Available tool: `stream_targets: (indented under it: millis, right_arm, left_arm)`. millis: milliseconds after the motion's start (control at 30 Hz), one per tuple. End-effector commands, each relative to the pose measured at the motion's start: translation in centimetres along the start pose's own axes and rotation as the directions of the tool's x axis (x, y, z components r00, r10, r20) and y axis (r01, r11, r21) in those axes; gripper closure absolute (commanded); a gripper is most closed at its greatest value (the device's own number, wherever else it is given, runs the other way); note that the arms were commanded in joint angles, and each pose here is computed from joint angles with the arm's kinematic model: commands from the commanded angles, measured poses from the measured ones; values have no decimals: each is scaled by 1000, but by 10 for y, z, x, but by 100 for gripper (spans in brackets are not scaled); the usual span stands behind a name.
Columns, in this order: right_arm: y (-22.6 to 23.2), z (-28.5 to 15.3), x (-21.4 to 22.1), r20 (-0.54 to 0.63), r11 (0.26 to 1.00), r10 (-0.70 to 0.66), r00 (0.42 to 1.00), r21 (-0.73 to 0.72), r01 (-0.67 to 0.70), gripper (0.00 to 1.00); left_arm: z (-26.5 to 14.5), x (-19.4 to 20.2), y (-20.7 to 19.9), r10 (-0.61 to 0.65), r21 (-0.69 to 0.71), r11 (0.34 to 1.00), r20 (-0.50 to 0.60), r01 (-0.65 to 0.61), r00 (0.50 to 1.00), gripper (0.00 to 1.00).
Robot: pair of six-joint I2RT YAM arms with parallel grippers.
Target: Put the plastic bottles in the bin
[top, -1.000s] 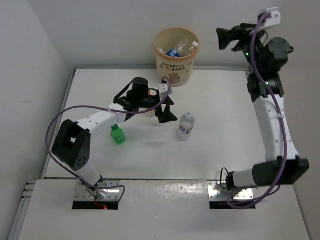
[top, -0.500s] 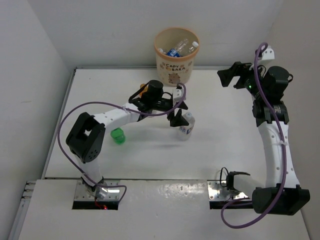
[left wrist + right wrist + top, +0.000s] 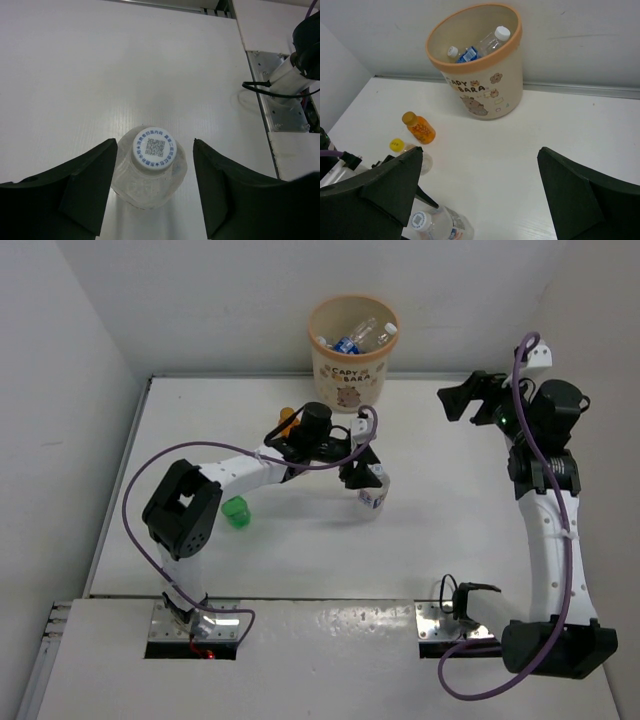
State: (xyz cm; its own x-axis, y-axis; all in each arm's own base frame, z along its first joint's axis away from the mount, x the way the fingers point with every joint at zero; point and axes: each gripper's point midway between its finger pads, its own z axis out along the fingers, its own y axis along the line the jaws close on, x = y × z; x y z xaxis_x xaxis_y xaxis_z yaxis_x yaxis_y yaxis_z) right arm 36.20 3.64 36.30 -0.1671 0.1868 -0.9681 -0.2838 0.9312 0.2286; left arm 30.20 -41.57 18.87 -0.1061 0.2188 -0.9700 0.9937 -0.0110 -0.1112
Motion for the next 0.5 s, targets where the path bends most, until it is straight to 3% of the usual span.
stream_targets:
  millis: [0, 67, 167, 200, 233, 267, 367, 467]
  right_arm:
    - [5, -6, -1, 17, 1000, 4, 1000, -15, -4, 5]
    - [5, -9, 1, 18, 1000, 0, 1000, -15, 1, 5]
    - [6, -11, 6, 11, 1000, -12, 1000, -18, 12, 6]
    - [5, -12, 9, 7, 1000, -24, 1000, -15, 24, 6]
    - [5, -12, 10, 5, 1000, -28, 1000, -14, 28, 6]
    - [2, -13, 12, 3, 999, -35, 999, -3, 35, 7]
    - [0, -16, 20, -8, 998, -55, 998, 4, 55, 7]
    - [-1, -18, 28, -18, 998, -56, 998, 5, 56, 7]
  left_arm:
    - [6, -36, -8, 71, 34, 997, 84, -74, 994, 33]
    - [7, -40, -6, 74, 22, 997, 96, -77, 993, 42]
    - [8, -37, -3, 45, 15, 999, 88, -46, 995, 62]
    - [8, -42, -3, 39, 16, 999, 83, -40, 996, 74]
    - [6, -52, -4, 57, 12, 998, 98, -59, 994, 75]
    - [1, -54, 1, 43, 1, 999, 89, -43, 995, 85]
    - [-26, -104, 18, 32, -82, 996, 137, -21, 990, 100]
    - [-70, -179, 52, 80, -265, 964, 220, -20, 972, 100]
